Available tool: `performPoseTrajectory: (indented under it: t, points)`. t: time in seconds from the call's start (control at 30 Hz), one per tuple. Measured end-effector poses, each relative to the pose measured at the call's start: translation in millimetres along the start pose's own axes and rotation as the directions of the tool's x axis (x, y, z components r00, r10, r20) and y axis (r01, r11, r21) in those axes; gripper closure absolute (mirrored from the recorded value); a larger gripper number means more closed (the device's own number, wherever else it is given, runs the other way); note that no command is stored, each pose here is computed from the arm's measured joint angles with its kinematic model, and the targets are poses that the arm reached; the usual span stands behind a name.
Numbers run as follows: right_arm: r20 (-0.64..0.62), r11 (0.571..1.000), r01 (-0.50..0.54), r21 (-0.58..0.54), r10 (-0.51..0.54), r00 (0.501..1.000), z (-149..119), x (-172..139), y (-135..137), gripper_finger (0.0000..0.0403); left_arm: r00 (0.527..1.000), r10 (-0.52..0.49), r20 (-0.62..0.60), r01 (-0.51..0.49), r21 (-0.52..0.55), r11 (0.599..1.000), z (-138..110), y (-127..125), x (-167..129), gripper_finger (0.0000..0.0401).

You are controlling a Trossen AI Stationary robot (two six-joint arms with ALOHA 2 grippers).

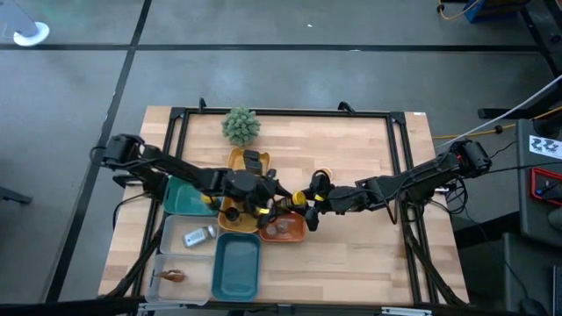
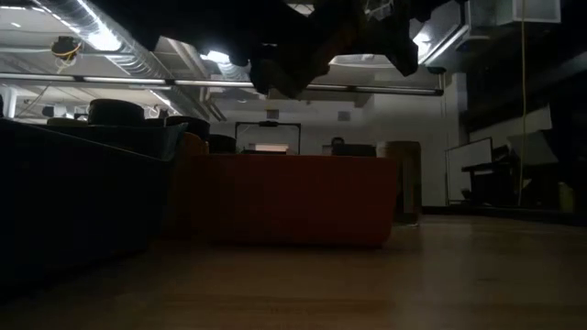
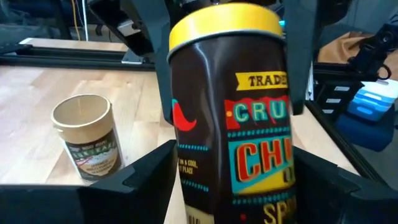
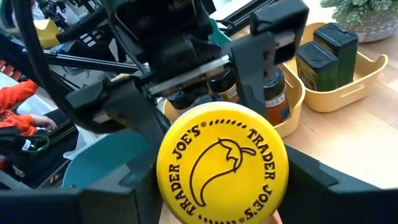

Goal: Sort spices by type
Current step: Put the yellow seasoning bottle into the green bin

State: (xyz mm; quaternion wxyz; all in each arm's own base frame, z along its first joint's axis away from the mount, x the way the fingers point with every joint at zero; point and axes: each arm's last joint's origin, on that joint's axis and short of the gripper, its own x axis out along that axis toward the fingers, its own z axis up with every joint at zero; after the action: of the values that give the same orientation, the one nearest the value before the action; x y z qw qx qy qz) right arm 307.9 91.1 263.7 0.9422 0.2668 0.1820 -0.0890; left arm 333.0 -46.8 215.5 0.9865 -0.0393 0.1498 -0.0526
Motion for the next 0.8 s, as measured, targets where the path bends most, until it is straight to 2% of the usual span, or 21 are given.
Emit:
performPoseTrajectory:
  t: [0.17, 0.3, 0.43, 0.63, 0.8]
  points:
    - [-0.004, 1.0, -0.003, -0.001, 0.003, 1.0, -0.2, 0.0, 0.1, 0.0162, 1.0, 0.001, 0.001, -0.001, 0.028, 1.0, 1.9, -0.3, 5.1, 0.0155]
    - [-0.012, 1.0, -0.012, -0.001, 0.012, 1.0, -0.4, 0.0, 0.4, 0.014, 1.0, 0.002, 0.01, -0.002, 0.043, 0.999, 4.6, -0.3, 3.3, 0.0184]
    - [-0.011, 1.0, -0.013, -0.001, 0.013, 1.0, -0.4, 0.0, 0.4, 0.0136, 1.0, 0.003, 0.006, -0.003, 0.053, 0.999, 5.1, -0.4, 2.3, 0.0213]
    - [-0.012, 1.0, -0.012, -0.001, 0.012, 1.0, -0.1, -0.8, 0.4, 0.014, 1.0, 0.007, -0.02, -0.006, 0.055, 0.998, 7.9, -0.5, -4.4, 0.0213]
    - [-0.004, 0.999, -0.02, -0.04, 0.02, 1.0, 3.0, -4.9, 1.2, 0.0139, 0.997, 0.03, -0.078, -0.024, 0.086, 0.996, 19.1, -0.6, -28.2, 0.0207]
